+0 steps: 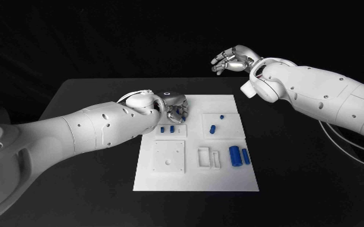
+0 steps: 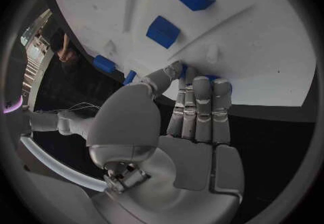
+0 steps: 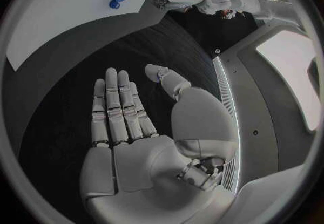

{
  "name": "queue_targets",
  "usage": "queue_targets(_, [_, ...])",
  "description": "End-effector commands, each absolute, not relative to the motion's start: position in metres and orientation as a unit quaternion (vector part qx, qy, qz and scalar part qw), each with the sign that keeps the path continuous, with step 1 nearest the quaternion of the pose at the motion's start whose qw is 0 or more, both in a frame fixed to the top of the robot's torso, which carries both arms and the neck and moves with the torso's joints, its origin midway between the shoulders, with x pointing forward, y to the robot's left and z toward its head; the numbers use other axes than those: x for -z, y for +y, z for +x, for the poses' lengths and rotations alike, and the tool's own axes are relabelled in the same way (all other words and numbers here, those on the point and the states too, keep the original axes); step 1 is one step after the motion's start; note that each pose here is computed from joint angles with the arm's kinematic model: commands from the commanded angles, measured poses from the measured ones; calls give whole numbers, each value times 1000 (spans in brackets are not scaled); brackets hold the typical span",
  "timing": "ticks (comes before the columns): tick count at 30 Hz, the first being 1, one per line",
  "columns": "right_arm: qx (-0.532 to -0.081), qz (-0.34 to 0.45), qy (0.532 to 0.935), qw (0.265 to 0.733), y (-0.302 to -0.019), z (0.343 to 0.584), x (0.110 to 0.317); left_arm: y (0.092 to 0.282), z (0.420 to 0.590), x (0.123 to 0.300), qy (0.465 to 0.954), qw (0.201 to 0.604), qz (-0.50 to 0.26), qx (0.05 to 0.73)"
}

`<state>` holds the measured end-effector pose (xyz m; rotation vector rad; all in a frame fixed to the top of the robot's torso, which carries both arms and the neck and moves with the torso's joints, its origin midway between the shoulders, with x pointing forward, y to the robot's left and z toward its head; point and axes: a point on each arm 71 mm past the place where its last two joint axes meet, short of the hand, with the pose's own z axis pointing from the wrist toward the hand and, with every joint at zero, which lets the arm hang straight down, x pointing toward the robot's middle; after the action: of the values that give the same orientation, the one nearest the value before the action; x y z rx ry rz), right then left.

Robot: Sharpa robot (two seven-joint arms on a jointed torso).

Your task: Assemble the parts on the task board

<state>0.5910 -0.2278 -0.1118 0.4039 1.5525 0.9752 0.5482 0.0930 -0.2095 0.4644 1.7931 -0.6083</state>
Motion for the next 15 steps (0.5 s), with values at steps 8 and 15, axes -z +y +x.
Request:
queue_targets(8, [-423, 170, 668, 589, -227, 591, 112, 95, 544, 224, 776, 543, 198, 254])
queue_targets(15, [-423, 171, 667, 589, -227, 591, 112, 100, 545, 222, 768, 554, 185, 265])
